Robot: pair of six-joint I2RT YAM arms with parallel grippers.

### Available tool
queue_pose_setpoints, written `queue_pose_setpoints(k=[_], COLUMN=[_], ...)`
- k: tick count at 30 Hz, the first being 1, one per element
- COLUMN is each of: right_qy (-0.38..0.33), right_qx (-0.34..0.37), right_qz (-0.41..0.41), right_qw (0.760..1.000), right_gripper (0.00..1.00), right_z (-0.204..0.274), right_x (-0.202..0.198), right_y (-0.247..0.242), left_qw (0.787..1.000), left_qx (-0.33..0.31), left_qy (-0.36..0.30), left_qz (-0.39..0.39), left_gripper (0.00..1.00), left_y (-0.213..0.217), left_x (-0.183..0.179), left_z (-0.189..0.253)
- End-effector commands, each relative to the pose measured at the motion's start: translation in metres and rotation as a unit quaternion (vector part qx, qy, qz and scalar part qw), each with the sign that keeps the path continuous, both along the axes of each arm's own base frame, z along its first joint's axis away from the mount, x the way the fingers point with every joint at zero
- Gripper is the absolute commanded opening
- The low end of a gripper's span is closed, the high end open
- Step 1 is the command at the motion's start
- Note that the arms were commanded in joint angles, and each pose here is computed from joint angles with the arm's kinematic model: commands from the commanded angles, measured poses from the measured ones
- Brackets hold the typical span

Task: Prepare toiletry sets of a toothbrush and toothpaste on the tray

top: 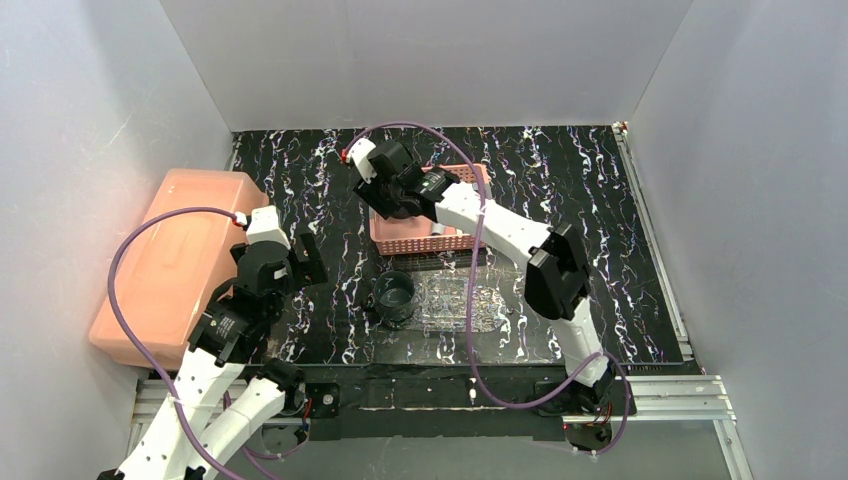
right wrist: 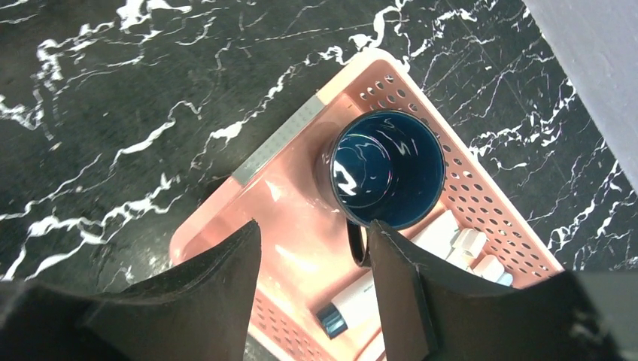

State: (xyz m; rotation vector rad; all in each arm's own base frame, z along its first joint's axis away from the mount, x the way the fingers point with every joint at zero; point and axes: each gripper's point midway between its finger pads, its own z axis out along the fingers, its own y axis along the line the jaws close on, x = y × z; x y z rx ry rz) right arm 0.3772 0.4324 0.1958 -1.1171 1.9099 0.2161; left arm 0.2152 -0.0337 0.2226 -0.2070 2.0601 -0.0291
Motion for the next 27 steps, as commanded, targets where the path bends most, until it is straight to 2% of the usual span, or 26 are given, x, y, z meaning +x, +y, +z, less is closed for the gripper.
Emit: queue_pose_setpoints(k=[1, 13, 27], right_qy=[-0.01, 0.004, 0.013], right_qx=[0.037, 0.064, 0.073], right_qz=[-0.061, -0.109, -0.131], right_qw=[0.997, 0.992, 0.989], right_gripper=[0.62, 0.56, 0.49], right_z=[0.011, -0.022, -0.056], right_x=[0.029, 0.063, 0.08], right_y=[0.002, 0.016, 0.028], left_qw=[1.0, 1.0, 1.0], left_qx=[-0.001, 0.0, -0.002], left_qy=[-0.001, 0.0, -0.008], left_qz=[0.003, 0.002, 0.003], left_gripper=[0.98, 0.98, 0.98], left_y=[0.002, 0.001, 0.003], left_x=[-0.001, -0.001, -0.002], left_z=[-0.002, -0.002, 0.001])
